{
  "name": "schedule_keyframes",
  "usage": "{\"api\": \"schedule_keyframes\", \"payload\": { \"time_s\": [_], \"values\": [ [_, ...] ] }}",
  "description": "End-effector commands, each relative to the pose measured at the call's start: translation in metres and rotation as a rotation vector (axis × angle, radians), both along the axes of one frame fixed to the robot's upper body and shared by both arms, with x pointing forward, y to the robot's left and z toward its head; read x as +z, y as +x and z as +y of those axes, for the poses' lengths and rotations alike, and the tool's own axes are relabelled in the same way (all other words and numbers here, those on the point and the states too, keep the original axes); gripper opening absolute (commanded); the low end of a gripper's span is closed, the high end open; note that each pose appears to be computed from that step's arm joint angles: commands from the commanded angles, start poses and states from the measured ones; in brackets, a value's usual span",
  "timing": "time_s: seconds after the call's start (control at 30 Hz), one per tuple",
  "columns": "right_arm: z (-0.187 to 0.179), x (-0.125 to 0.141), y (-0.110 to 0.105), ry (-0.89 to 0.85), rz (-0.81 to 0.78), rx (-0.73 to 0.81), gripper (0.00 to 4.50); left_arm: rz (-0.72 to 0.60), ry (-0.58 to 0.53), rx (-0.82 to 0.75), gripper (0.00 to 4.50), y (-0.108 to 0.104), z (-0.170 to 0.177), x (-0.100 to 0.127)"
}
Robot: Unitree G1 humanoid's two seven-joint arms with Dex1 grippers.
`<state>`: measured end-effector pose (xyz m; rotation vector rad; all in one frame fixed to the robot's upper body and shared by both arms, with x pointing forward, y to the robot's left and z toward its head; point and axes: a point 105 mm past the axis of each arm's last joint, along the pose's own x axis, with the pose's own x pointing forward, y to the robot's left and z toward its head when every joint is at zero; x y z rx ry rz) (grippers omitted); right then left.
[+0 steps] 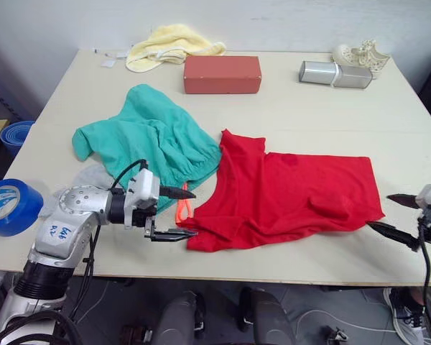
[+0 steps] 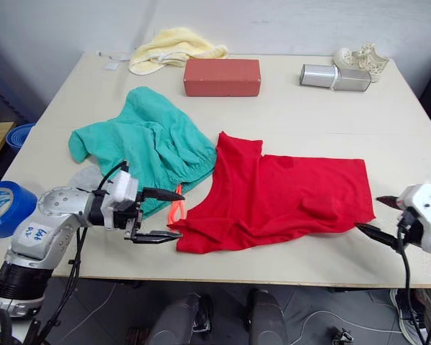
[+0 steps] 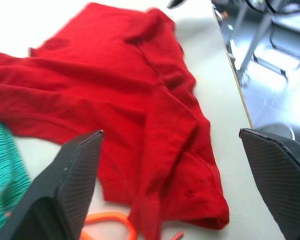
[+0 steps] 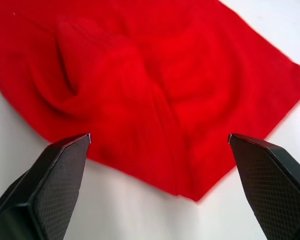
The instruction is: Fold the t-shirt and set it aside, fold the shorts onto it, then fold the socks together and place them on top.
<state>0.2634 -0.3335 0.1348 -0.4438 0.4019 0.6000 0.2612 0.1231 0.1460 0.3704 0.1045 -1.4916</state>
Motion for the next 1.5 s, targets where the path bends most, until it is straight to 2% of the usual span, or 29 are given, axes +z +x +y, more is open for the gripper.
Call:
{"api": "schedule_keyframes", "payload": {
  "time_s": [0.03,0.2,0.43,0.63,0.8,1.03,1.13,1.2,1.3,1.5],
  "values": [
    [0.001,0.008,0.016,-0.020,-0.010,-0.014,4.50,-0.066,0.022,-0.049,4.48,-0.006,-0.006,-0.002],
    [0.023,0.006,0.021,0.038,0.046,0.114,4.50,-0.097,0.075,-0.009,4.48,0.001,-0.002,-0.011],
    [0.051,0.009,0.041,0.107,0.148,0.139,4.50,-0.074,0.134,-0.013,4.48,0.007,-0.007,-0.022],
    [0.072,0.026,0.042,0.167,0.219,0.190,4.50,-0.090,0.132,-0.024,4.48,0.013,-0.021,-0.022],
    [0.084,0.020,0.043,0.116,0.275,0.208,4.50,-0.098,0.126,-0.025,4.48,0.017,-0.032,-0.024],
    [0.078,0.008,0.051,0.052,0.305,0.174,4.50,-0.092,0.156,-0.034,4.48,0.018,-0.032,-0.030],
    [0.088,0.010,0.051,0.084,0.296,0.220,3.93,-0.081,0.168,-0.029,4.50,0.019,-0.032,-0.034],
    [0.091,0.012,0.053,0.092,0.277,0.235,3.22,-0.079,0.173,-0.022,4.50,0.020,-0.031,-0.036],
    [0.095,0.016,0.054,0.101,0.253,0.263,2.10,-0.072,0.176,-0.015,3.84,0.020,-0.032,-0.039],
    [0.089,0.016,0.052,0.085,0.261,0.266,0.00,-0.055,0.191,-0.005,1.90,0.022,-0.032,-0.046]
  ]
}}
